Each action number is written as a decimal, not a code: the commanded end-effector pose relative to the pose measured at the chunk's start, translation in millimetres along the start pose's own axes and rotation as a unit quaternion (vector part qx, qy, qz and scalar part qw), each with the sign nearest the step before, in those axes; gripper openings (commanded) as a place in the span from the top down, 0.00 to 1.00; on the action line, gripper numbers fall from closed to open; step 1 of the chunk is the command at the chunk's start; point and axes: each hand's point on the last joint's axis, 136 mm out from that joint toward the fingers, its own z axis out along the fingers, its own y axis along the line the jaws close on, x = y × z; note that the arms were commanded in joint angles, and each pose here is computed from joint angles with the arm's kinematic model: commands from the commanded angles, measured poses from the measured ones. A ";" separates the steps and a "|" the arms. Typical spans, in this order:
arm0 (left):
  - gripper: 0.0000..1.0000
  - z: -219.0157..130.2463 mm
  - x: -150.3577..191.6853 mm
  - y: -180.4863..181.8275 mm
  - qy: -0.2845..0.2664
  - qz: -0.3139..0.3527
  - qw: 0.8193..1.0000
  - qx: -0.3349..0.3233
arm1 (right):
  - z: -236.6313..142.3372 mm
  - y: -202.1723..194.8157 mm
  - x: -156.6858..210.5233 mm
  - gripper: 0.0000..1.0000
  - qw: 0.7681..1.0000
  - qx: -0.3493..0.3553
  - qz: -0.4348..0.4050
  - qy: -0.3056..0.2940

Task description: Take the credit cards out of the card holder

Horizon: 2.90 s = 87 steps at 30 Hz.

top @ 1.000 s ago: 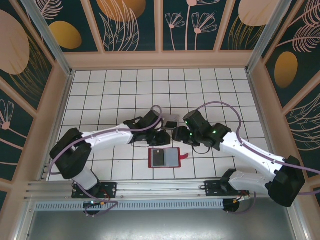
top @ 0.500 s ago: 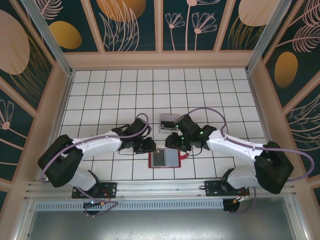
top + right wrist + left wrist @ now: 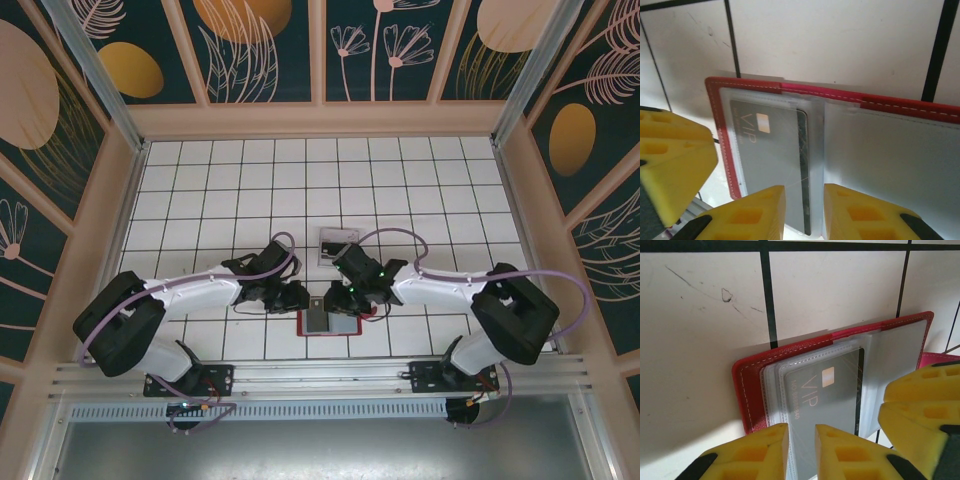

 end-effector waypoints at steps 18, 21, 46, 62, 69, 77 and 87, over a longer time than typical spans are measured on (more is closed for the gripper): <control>0.78 10.1 12.2 15.9 0.029 0.002 0.999 -0.017 | 11.7 -6.6 -1.2 0.70 0.998 0.056 0.000 -0.005; 0.78 11.5 12.8 17.6 0.031 0.001 0.999 -0.020 | 12.6 -9.1 -0.8 0.69 0.998 0.061 0.000 -0.004; 0.79 10.0 11.5 27.3 0.028 -0.003 0.998 -0.050 | 0.2 -16.8 -5.7 0.82 0.995 0.093 -0.003 -0.028; 0.71 -9.5 -4.5 -6.2 0.002 0.011 1.000 -0.027 | -30.2 5.3 -19.7 0.75 0.997 0.038 0.007 -0.065; 0.71 5.5 -0.5 3.7 0.018 0.015 0.999 -0.049 | -20.3 7.5 -15.6 0.73 0.999 0.016 0.010 -0.045; 0.71 17.0 10.3 29.8 0.030 0.004 0.996 -0.082 | -6.3 0.6 -9.0 0.72 0.999 -0.017 0.016 -0.030; 0.72 22.9 20.1 58.6 0.039 -0.007 0.991 -0.125 | 4.9 -12.2 -0.1 0.70 0.998 -0.052 0.018 -0.017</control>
